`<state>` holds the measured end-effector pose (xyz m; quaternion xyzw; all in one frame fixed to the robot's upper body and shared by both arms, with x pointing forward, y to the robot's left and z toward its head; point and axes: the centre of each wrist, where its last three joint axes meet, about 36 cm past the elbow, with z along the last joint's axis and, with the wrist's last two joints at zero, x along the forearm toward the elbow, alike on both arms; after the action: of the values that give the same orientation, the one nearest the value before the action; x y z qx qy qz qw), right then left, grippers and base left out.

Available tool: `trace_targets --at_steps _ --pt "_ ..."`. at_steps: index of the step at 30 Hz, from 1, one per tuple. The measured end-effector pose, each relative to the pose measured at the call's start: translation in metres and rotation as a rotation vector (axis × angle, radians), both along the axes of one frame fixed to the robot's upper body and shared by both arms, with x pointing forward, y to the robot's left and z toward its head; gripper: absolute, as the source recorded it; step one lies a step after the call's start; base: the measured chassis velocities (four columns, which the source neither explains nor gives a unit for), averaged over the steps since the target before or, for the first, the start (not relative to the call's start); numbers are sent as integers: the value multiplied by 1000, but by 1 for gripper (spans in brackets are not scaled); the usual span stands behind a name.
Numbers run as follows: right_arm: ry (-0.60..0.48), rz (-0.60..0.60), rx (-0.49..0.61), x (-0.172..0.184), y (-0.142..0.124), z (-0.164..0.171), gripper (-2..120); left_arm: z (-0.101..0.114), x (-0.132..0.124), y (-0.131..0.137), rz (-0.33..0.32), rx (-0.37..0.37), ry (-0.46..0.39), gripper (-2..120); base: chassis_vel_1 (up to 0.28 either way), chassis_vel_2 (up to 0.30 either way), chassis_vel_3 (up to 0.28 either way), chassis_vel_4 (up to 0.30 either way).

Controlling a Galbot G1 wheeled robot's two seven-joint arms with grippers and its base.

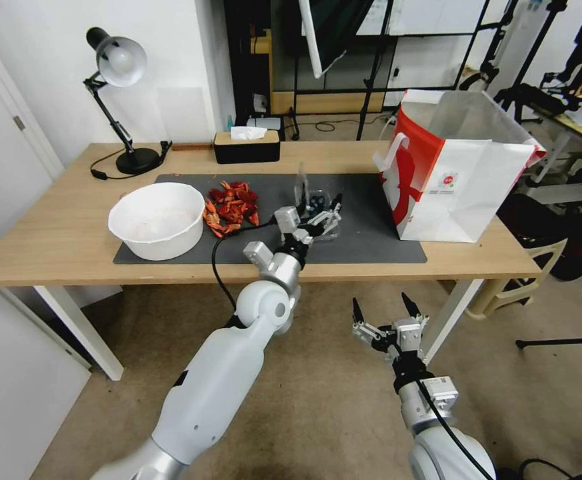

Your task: Close the takeout container lid, then place the container into the takeout bag.

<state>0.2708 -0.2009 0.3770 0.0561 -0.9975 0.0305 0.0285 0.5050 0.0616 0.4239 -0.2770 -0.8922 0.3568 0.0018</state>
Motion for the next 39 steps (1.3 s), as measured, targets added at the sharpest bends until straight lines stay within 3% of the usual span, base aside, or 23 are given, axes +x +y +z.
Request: trace_targets --at_steps 7,11,17,20,28,33,36,39 --pt "1 -3 1 1 0 0 100 6 5 -9 -100 -104 119 99 0 0 0 0" --pt "2 -4 2 1 1 0 100 7 6 -12 -107 -116 177 92 0 0 0 0" --pt "2 -3 4 1 2 0 100 7 7 -14 -80 -68 257 74 0 0 0 0" --pt "0 0 7 1 2 1 100 7 7 -13 -57 -35 310 59 0 0 0 0" --pt "-11 8 44 6 0 17 100 9 7 -10 -32 22 353 30 0 0 0 0" --pt "-26 10 70 11 -6 29 100 9 6 -9 -23 46 361 19 0 0 0 0" --pt "-38 13 172 22 -25 60 100 10 6 -9 -14 71 371 2 0 0 0 0" --pt "-41 15 251 30 -38 78 100 8 6 -8 -8 80 373 0 0 0 0 0"
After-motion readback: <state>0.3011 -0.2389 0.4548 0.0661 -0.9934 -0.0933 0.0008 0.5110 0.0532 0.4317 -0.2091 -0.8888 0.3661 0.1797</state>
